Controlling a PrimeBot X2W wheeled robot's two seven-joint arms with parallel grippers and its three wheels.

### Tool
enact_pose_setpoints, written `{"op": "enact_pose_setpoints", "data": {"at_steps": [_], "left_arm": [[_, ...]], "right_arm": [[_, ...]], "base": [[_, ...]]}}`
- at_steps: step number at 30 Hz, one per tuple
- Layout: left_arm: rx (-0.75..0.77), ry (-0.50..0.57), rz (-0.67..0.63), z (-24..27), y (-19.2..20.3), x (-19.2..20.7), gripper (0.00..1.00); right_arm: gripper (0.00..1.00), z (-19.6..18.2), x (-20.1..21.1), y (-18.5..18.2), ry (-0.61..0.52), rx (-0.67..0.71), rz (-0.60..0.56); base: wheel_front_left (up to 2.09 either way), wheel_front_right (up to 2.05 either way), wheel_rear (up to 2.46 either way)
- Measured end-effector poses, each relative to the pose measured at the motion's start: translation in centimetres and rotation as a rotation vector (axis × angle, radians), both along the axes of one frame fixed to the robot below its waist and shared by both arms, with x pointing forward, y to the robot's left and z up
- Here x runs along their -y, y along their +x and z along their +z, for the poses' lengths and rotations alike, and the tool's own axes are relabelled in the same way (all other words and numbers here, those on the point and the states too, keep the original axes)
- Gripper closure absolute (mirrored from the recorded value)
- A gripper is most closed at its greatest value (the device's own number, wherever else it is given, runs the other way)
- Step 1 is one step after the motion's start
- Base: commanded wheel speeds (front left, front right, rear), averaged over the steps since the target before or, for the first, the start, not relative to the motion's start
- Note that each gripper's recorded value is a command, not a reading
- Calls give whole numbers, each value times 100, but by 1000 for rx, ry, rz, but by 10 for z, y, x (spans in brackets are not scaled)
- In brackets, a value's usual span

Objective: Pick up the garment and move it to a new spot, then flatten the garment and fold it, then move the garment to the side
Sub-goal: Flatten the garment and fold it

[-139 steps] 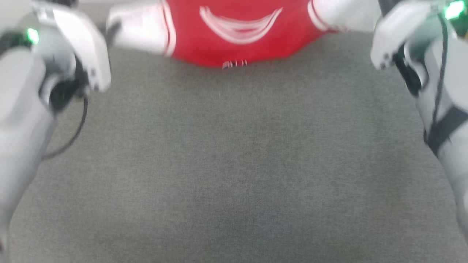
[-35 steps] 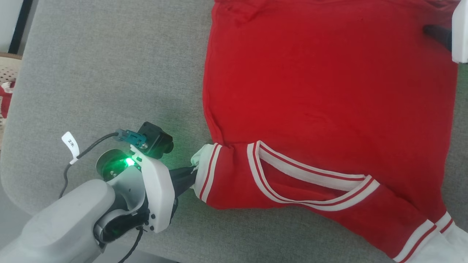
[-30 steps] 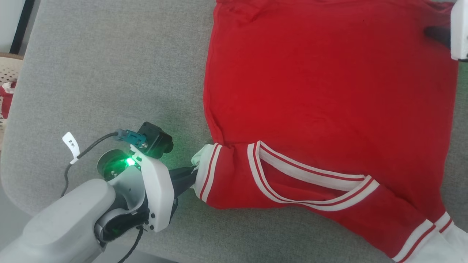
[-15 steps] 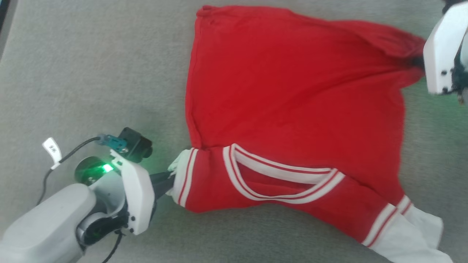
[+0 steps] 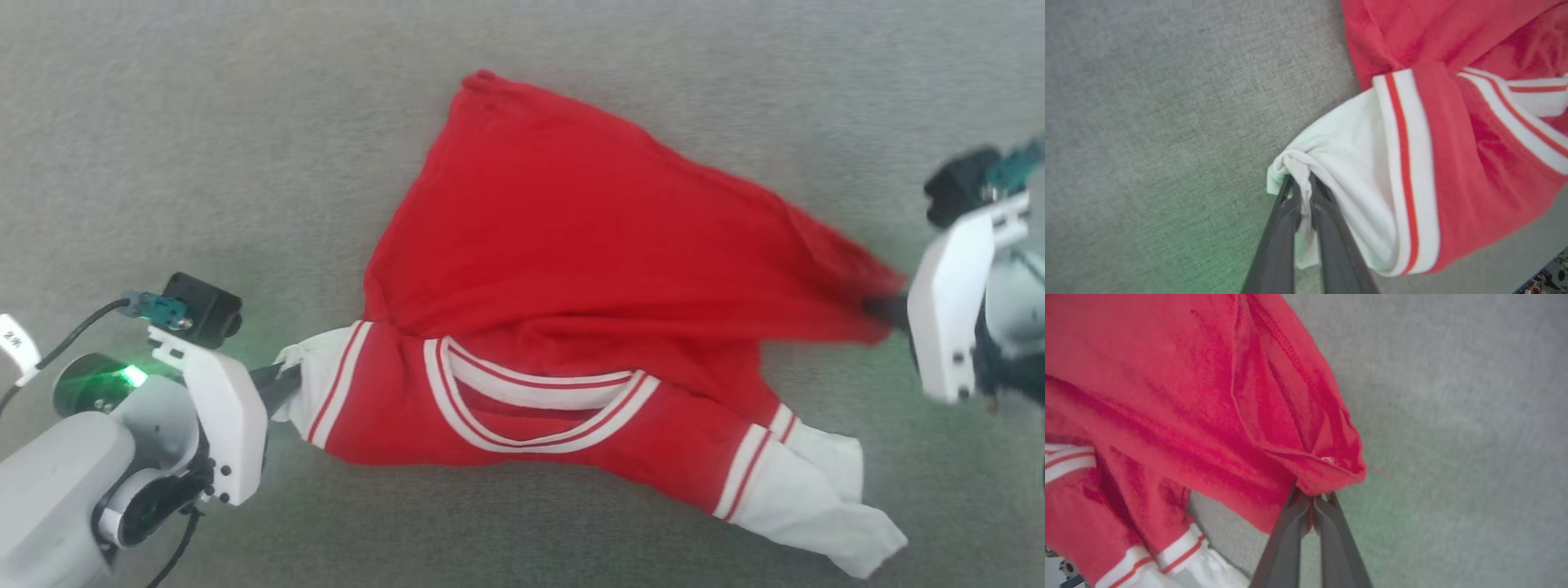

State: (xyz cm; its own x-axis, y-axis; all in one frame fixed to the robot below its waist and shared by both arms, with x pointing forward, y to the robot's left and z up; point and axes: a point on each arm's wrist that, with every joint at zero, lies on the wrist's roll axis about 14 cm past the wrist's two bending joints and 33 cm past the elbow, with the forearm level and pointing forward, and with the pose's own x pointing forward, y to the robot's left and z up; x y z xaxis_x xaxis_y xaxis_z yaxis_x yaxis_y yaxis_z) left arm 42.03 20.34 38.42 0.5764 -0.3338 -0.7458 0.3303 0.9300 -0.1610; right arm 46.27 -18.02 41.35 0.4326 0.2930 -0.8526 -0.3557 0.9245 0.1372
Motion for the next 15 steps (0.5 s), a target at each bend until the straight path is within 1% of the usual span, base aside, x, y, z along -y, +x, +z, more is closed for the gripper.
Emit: {"op": "enact_pose_setpoints", "data": {"at_steps": [4,7,11,15], "left_arm": [[16,5,-18,4,6,6,100],[23,2,-27,6,9,10,100],[22,2,-30,5,10,11,100],[15,3,-30,4,7,11,100]], "right_arm": [[100,-3,10,-37,29,-17,-58],[100,-9,17,-58,52,-27,-119],[100,-23,19,-73,73,-28,-193],[100,-36,19,-77,82,-24,-239]], "base": [[0,0,0],[0,0,0],[0,0,0],[0,0,0]]}}
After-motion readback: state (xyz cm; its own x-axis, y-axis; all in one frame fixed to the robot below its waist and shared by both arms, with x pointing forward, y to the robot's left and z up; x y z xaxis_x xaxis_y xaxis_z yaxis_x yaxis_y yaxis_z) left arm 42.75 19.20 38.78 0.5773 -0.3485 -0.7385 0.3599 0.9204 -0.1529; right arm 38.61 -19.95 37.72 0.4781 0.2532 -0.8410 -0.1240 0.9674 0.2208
